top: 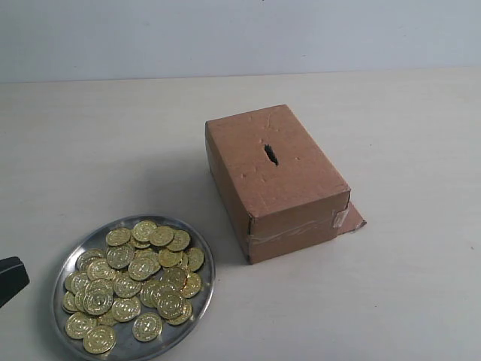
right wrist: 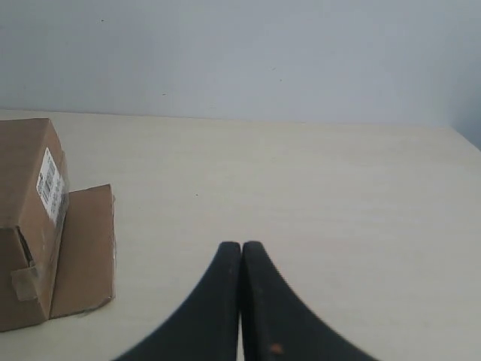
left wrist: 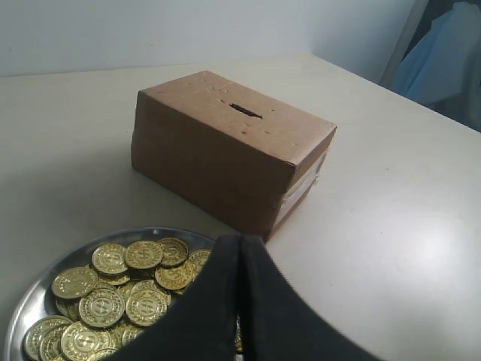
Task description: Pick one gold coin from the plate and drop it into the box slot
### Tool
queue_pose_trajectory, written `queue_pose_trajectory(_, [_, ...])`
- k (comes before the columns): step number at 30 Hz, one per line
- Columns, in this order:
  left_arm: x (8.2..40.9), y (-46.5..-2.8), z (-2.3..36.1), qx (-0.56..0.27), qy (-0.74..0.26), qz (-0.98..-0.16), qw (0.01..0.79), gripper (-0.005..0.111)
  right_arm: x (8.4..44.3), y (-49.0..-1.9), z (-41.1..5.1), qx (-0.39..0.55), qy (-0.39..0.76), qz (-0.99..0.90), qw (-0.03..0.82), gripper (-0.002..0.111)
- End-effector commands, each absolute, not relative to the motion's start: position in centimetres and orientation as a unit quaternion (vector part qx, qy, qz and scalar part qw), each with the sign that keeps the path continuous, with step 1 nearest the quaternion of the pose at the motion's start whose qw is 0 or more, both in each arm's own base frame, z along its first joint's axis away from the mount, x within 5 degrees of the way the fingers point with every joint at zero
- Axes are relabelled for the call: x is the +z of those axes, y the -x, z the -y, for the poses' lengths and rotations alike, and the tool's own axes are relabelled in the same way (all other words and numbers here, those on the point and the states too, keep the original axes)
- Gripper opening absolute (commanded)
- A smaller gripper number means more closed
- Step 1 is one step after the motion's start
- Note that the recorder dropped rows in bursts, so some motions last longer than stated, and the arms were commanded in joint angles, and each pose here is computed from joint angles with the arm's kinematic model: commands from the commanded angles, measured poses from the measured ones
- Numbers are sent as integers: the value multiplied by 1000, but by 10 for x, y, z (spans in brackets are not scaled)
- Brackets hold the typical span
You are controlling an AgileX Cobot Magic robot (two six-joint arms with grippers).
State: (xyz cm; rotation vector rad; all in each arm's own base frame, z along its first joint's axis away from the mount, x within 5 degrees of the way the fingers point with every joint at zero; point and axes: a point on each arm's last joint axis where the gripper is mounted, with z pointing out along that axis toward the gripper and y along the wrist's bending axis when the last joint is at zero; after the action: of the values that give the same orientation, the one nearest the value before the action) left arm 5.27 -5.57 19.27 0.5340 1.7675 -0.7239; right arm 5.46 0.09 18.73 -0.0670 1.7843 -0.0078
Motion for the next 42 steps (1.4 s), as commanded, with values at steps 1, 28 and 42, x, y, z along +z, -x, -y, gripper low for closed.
queue_pose_trajectory(1, [192, -52, 55, -306, -225, -745, 549, 0, 186, -54, -1, -6, 28, -779, 627, 0])
queue_pose_trajectory(28, [206, -55, 15, -98, -57, -702, 703, 0, 186, -54, -1, -4, 26, -779, 627, 0])
queue_pose_trajectory(42, [205, -55, 16, -108, -50, -707, 697, 0, 186, -54, -1, -4, 26, -779, 627, 0])
